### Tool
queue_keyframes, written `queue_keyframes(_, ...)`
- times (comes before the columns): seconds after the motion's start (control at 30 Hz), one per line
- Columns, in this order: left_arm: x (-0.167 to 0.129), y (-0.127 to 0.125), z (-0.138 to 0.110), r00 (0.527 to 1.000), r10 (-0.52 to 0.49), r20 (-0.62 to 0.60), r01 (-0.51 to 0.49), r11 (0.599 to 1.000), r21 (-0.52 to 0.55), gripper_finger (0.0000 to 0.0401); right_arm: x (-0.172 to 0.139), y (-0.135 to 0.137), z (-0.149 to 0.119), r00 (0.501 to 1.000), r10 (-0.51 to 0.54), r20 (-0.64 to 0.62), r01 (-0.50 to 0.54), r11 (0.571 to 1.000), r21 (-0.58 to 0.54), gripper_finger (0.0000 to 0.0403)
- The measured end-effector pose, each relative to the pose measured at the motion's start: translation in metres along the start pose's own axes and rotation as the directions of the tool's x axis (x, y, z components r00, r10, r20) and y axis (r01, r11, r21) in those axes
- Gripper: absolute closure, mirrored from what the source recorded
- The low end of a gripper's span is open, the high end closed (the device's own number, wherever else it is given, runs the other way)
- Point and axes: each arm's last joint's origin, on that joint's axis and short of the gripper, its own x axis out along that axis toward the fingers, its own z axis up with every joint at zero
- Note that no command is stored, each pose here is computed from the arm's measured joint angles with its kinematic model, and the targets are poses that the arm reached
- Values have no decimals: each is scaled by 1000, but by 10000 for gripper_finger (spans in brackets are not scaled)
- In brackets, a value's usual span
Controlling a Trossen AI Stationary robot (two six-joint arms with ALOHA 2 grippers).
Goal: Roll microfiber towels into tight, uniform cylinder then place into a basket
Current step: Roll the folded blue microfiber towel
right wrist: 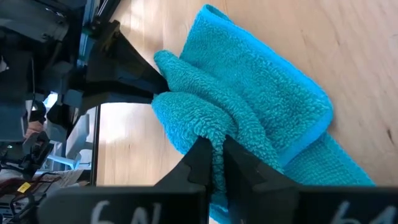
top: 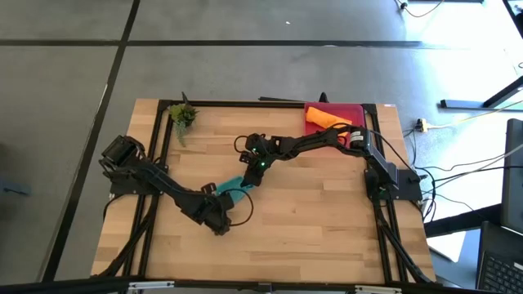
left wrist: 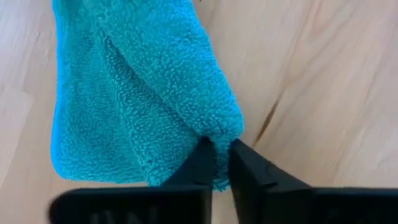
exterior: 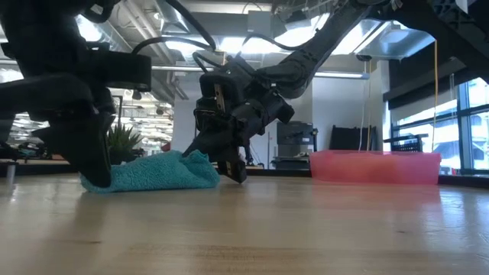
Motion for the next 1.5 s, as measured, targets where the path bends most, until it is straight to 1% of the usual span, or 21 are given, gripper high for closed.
queue_keyframes(0.07,0,0,0,1000,-4,-6,4,1000,12,391,0,0,0,1000,-1,0,1,1000,0,378)
queue_keyframes(0.17,-1,0,2,1000,-16,-23,17,1000,23,394,0,0,0,1000,-12,4,12,1000,1,378)
queue_keyframes(0.33,-10,-6,13,998,-38,-45,42,996,83,399,0,-1,-1,1000,-24,4,24,1000,4,378)
queue_keyframes(0.6,-19,1,26,992,-3,-126,13,997,77,400,0,-1,-2,999,-33,-10,33,999,9,378)
queue_keyframes(0.8,-31,1,40,992,-34,-121,41,998,48,401,1,-1,-3,999,-36,-15,36,999,3,378)
queue_keyframes(0.97,-40,7,47,987,-93,-132,95,995,12,401,4,1,-6,998,-47,-32,46,999,-11,378)
queue_keyframes(1.17,-35,14,55,977,-128,-172,126,992,-23,401,6,3,-9,998,-59,-38,58,998,-24,378)
queue_keyframes(1.33,-32,16,61,978,-149,-149,142,988,-52,401,9,5,-11,997,-68,-44,67,997,-30,378)
queue_keyframes(1.43,-28,18,59,977,-149,-152,134,986,-99,401,9,5,-11,997,-69,-46,67,997,-31,378)
queue_keyframes(1.5,-24,21,55,974,-137,-179,112,984,-141,401,9,5,-11,997,-69,-46,67,997,-32,378)
